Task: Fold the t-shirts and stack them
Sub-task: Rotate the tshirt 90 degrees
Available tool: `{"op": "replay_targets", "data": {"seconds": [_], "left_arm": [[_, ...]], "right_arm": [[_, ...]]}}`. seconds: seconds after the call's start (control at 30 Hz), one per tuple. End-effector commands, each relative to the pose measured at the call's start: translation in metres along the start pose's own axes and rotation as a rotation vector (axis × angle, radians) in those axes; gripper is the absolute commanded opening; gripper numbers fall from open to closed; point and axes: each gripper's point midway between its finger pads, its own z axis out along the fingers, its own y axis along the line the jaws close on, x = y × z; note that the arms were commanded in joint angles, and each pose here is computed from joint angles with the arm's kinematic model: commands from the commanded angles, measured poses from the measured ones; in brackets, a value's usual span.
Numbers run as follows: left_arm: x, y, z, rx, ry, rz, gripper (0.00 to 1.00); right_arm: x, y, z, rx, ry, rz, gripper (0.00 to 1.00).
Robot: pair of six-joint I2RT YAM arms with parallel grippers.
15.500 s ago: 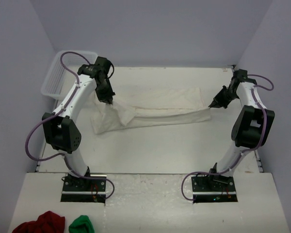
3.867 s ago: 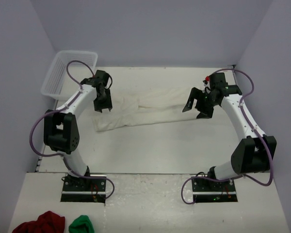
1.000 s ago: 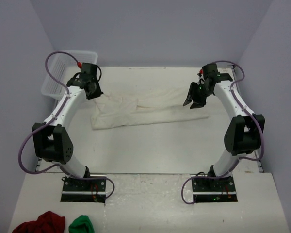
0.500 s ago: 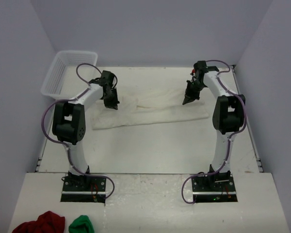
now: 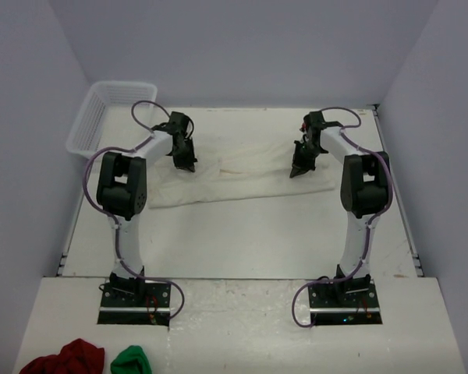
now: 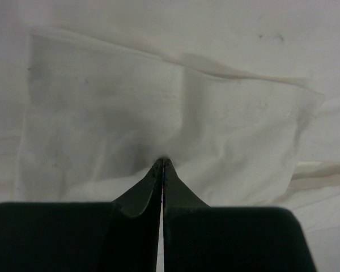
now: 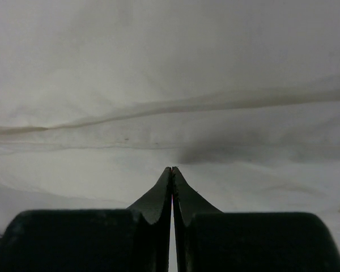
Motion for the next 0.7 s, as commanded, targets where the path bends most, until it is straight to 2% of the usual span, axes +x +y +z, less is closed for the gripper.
{"op": "replay_targets", "data": {"seconds": [0.0, 0.07, 0.1, 0.13, 0.33, 0.4, 0.43, 0.47, 0.67], "left_arm": [[-0.015, -0.005, 0.008, 0.015, -0.016, 0.017, 0.0], [-0.021, -0.006, 0.012, 0.003, -0.008, 0.017, 0.0], [-0.012, 0.001, 0.022, -0.03, 0.041, 0.014, 0.0], [-0.022, -0.002, 0.021, -0.027, 0.027, 0.017, 0.0], [-0.019, 0.0, 0.036, -0.047, 0.078, 0.011, 0.0], [-0.014, 0.002, 0.04, -0.052, 0.101, 0.009, 0.0], [-0.016, 0.002, 0.04, -0.053, 0.099, 0.009, 0.0], [-0.014, 0.004, 0.044, -0.059, 0.113, 0.006, 0.0], [-0.018, 0.005, 0.041, -0.058, 0.115, 0.008, 0.0]], "right_arm": [[-0.03, 0.009, -0.01, -0.003, -0.088, -0.035, 0.0], [-0.033, 0.011, -0.012, -0.006, -0.088, -0.032, 0.0], [-0.033, 0.011, -0.012, -0.005, -0.085, -0.037, 0.0], [-0.034, 0.011, -0.011, -0.004, -0.082, -0.038, 0.0], [-0.038, 0.013, -0.015, -0.001, -0.087, -0.046, 0.0], [-0.036, 0.01, -0.007, 0.023, -0.03, -0.022, 0.0], [-0.023, 0.003, -0.009, 0.063, 0.041, 0.009, 0.0], [-0.03, 0.006, -0.007, 0.071, 0.05, 0.026, 0.0], [-0.004, 0.024, -0.007, 0.006, 0.146, 0.121, 0.0]]}}
